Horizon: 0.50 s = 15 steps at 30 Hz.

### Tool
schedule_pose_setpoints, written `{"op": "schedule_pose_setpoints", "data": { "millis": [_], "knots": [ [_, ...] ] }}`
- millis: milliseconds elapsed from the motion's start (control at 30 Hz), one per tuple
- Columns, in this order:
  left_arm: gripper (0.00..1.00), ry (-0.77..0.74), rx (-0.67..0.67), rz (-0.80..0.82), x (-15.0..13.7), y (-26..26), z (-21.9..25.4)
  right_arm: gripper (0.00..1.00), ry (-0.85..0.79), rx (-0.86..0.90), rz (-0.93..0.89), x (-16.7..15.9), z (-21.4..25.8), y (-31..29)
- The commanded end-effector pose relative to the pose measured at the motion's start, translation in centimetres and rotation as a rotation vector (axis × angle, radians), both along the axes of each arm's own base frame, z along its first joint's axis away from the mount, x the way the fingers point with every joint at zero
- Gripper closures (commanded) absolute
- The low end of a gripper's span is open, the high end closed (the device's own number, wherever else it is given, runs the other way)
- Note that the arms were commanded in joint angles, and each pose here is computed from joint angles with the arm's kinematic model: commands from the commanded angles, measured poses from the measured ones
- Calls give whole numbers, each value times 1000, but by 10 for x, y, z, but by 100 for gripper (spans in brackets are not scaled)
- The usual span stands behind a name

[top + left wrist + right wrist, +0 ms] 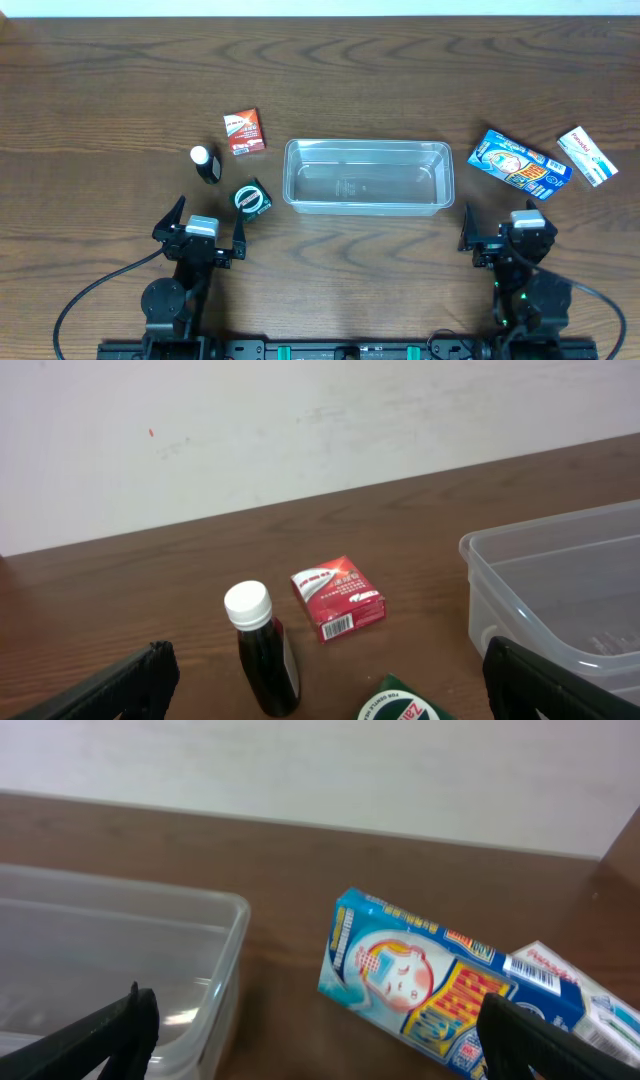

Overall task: Pack container
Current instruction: 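Reach the right gripper to the blue Kool Fever box and grasp it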

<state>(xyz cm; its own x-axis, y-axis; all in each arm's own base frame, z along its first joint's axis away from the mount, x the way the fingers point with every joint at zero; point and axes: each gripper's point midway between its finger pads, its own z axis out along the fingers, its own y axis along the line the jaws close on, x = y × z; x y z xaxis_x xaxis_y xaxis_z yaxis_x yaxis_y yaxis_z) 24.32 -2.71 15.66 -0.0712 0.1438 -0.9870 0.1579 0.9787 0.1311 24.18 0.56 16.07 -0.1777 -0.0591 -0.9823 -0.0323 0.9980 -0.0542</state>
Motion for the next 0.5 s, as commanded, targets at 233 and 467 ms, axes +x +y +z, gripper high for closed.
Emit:
{"op": "schedule_pose_setpoints", "data": {
  "millis": [233,467],
  "knots": [
    [2,42,10,1,0,1,-15,1,206,44,74,26,94,14],
    [2,42,10,1,0,1,-15,1,644,78,110,58,79,24]
  ]
}}
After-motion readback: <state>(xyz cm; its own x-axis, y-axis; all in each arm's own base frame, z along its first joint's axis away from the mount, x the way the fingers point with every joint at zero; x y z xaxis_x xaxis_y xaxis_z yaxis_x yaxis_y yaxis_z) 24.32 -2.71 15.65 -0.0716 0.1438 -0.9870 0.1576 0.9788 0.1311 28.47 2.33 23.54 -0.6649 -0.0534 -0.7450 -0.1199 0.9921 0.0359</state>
